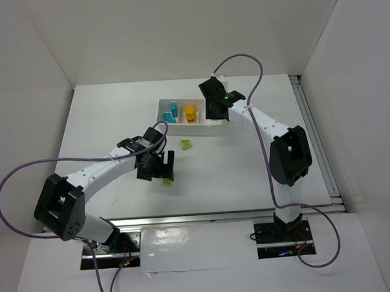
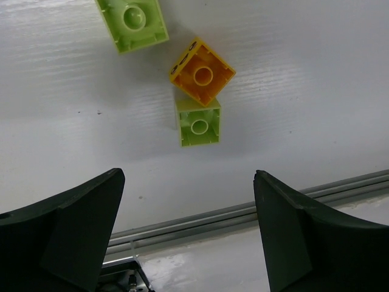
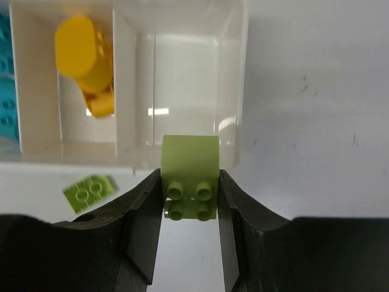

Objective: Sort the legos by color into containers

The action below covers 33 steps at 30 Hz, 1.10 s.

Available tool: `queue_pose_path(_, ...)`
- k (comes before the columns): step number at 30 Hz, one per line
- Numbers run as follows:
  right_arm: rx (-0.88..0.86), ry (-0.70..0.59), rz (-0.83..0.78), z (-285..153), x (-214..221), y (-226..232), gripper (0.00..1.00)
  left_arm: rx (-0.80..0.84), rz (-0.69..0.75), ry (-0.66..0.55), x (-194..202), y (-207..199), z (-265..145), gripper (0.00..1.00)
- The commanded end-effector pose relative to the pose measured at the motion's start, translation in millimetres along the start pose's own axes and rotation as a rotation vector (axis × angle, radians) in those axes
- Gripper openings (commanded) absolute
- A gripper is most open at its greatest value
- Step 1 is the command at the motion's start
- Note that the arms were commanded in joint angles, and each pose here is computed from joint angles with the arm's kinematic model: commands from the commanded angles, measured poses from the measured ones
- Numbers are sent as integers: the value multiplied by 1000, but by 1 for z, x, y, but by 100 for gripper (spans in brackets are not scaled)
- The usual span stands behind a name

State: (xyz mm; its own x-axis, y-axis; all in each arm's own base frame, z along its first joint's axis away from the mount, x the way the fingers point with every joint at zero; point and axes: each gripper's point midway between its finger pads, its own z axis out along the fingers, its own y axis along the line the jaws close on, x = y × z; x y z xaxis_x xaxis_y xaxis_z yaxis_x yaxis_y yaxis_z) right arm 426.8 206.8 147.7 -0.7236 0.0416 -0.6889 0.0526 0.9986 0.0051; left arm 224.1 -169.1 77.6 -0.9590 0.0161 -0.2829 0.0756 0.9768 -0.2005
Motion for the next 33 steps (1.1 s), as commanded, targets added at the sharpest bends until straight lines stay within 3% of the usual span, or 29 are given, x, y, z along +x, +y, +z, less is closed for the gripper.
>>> queue_pose_path(1,-29,-95,28,17,-51,7,33,19,6,15,3,-12,13,97)
queue_pose_path(5,-31,-93,38,47,-68,13,34,-7,14,24,8,-11,25,95)
queue_pose_path(7,-20,-85,42,62,-74,15,40,-15,14,17,5,-10,31,91)
queue_pose_path(10,-36,-96,55,63,-90,19,70,-46,14,21,6,-5,36,85)
queue_pose_path(11,-36,-96,55,63,-90,19,86,-41,14,12,3,-6,36,84)
queue_pose_path(12,-48,-105,51,56,-91,24,90,-44,14,17,2,-7,38,84)
queue_pose_path(20,-21,-230,96,-3,-124,-5,91,-50,14,44,4,-7,54,73)
queue_pose_path(24,8,-229,101,-16,-113,-24,91,-41,32,35,1,-12,55,54)
queue_pose_path(25,16,-230,108,-18,-114,-31,91,-41,32,35,1,-12,55,40)
queue_pose_path(26,22,-248,116,-28,-117,-36,91,-30,32,18,-8,-17,50,32)
queue_pose_path(30,62,-238,132,-40,-104,-66,91,-7,62,25,-19,-32,23,6)
queue_pose_path(31,78,-214,146,-36,-94,-78,91,10,62,44,-18,-37,11,0)
queue_pose_path(33,78,-229,180,-47,-94,-92,91,158,94,8,-38,-75,-17,0)
